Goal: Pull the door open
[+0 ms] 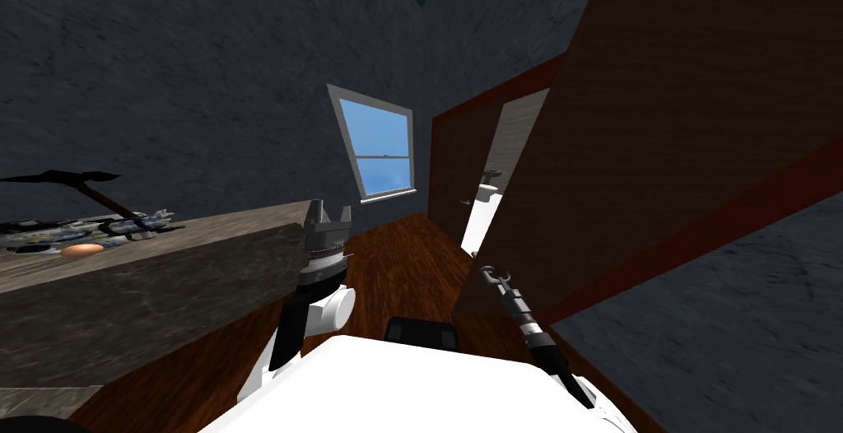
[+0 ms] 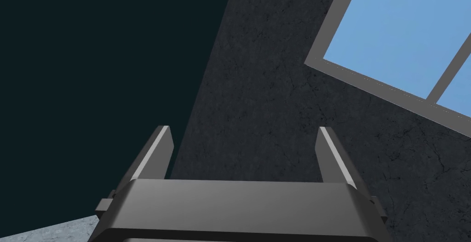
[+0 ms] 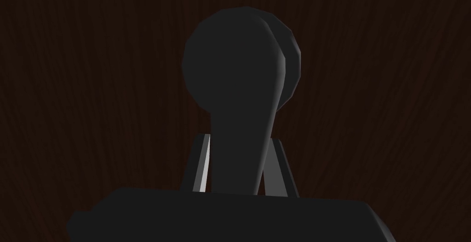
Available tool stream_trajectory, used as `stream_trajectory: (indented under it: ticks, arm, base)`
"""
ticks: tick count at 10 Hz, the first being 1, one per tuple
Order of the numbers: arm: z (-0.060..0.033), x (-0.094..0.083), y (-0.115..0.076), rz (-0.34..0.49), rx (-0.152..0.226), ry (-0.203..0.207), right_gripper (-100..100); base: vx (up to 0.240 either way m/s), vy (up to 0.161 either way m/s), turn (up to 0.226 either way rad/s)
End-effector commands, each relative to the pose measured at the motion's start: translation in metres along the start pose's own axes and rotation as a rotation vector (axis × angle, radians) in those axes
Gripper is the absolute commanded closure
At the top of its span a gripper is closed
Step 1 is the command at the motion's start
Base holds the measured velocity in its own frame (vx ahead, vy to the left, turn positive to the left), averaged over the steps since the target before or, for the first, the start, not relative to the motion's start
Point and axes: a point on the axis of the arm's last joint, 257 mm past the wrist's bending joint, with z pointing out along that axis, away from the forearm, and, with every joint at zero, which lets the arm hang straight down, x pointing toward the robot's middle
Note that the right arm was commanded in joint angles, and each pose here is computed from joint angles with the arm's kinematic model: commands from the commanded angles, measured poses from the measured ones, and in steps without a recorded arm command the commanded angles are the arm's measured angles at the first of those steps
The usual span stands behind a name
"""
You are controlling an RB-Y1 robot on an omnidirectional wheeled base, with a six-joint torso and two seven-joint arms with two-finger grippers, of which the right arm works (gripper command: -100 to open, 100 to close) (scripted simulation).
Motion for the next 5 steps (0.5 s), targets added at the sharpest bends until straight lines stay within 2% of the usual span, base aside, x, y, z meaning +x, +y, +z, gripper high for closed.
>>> stream_trajectory:
  ticks: [1,2,3,5]
  arm:
    - [0.0009,0.008,-0.003,0.005,0.009,0.009,100]
    - [0.0046,0.010,0.001,0.005,-0.004,0.016,100]
    - [0.0027,0.006,0.001,0.001,-0.003,0.008,100]
    - [-0.0088,0.001,0.000,0.003,0.000,0.000,100]
  base:
    - [-0.134,-0.087,0.068]
    - [-0.069,-0.042,0.006]
    - [-0.019,-0.014,-0.001]
    - [-0.147,-0.019,0.240]
